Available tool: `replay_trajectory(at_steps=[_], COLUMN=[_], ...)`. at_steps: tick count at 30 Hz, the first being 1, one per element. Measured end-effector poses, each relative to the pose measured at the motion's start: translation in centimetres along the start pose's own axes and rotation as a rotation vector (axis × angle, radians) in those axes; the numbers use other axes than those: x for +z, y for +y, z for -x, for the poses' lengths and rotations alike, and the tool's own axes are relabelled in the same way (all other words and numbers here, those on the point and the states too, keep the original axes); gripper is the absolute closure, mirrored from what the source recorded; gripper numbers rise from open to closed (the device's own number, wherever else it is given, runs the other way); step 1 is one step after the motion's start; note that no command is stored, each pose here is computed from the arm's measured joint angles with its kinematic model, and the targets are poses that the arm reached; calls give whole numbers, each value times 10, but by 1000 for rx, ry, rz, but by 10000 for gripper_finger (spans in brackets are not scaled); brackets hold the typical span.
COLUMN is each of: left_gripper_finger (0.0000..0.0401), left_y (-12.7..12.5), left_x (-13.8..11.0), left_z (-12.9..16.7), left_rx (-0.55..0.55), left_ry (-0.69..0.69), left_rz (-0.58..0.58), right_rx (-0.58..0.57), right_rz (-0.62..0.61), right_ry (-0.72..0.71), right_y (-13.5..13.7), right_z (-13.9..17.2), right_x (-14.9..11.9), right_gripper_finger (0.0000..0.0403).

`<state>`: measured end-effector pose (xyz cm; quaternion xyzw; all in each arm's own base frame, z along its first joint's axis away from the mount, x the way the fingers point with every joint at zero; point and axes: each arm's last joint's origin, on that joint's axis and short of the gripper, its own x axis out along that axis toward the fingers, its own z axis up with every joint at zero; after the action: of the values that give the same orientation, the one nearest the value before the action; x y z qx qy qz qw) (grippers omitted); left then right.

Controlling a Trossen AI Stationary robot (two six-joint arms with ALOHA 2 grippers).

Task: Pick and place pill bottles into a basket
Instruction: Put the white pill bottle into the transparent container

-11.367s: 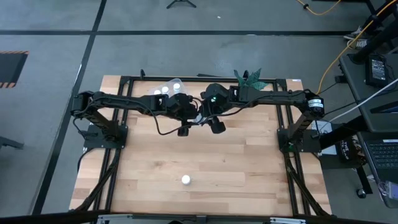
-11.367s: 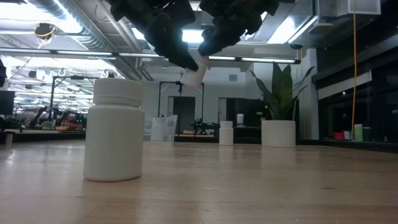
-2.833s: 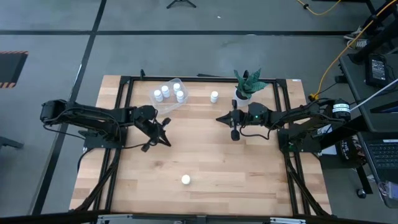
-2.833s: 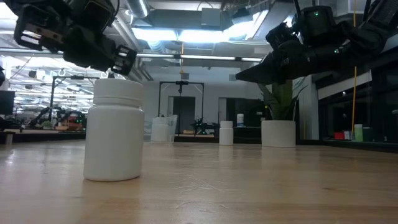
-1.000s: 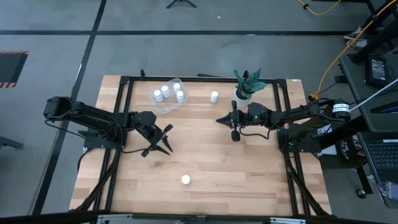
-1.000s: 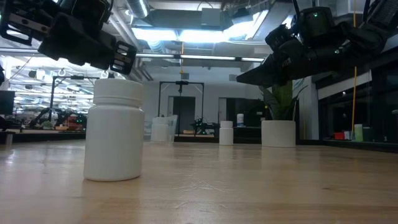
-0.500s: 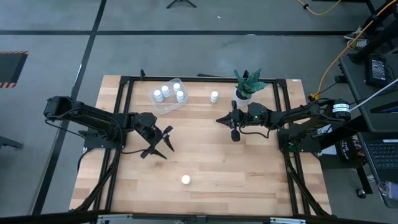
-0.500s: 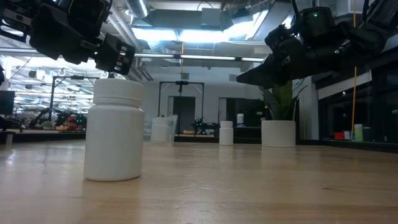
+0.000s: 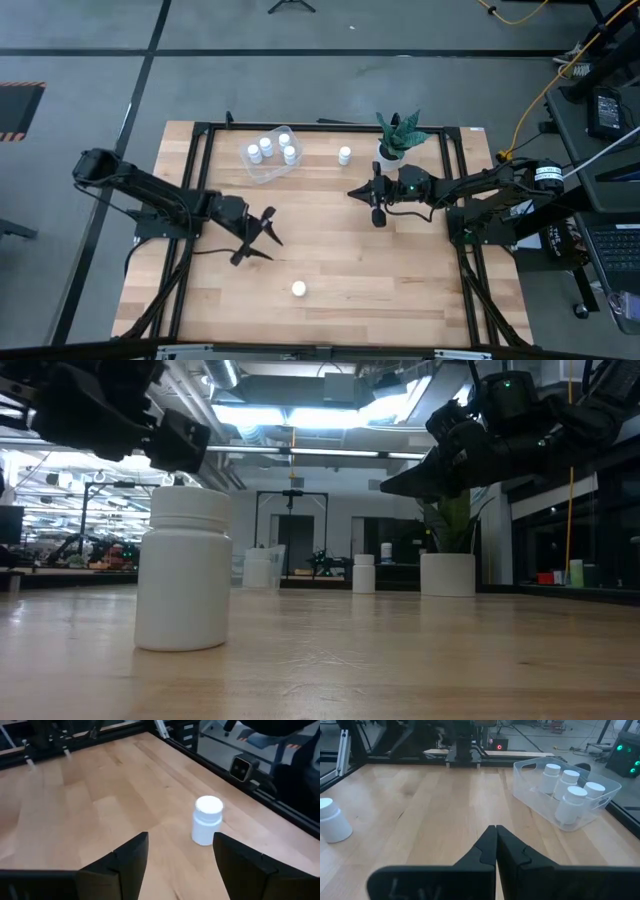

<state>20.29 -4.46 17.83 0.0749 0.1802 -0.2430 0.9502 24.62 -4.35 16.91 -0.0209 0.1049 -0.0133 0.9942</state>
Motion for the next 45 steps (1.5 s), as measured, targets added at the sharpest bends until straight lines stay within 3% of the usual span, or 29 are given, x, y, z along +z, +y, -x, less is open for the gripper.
replay_trajectory(at_steps=[12,29,38,45], left_gripper_finger=[184,184,184,184], left_y=[-20,-23,-40,-48], left_x=[8,22,29,31], left_z=[-33,-90,-102,-102], left_rx=[12,23,-41,-5], left_ry=[86,242,299,292], left_rz=[86,164,104,86], right_rx=[1,31,52,55], right_rz=[-51,-56,-47,-53], right_ry=[8,86,95,96], right_y=[0,7,12,13], right_z=[0,0,-1,-1], right_x=[-1,-8,-9,-9], right_gripper_finger=[398,398,398,398])
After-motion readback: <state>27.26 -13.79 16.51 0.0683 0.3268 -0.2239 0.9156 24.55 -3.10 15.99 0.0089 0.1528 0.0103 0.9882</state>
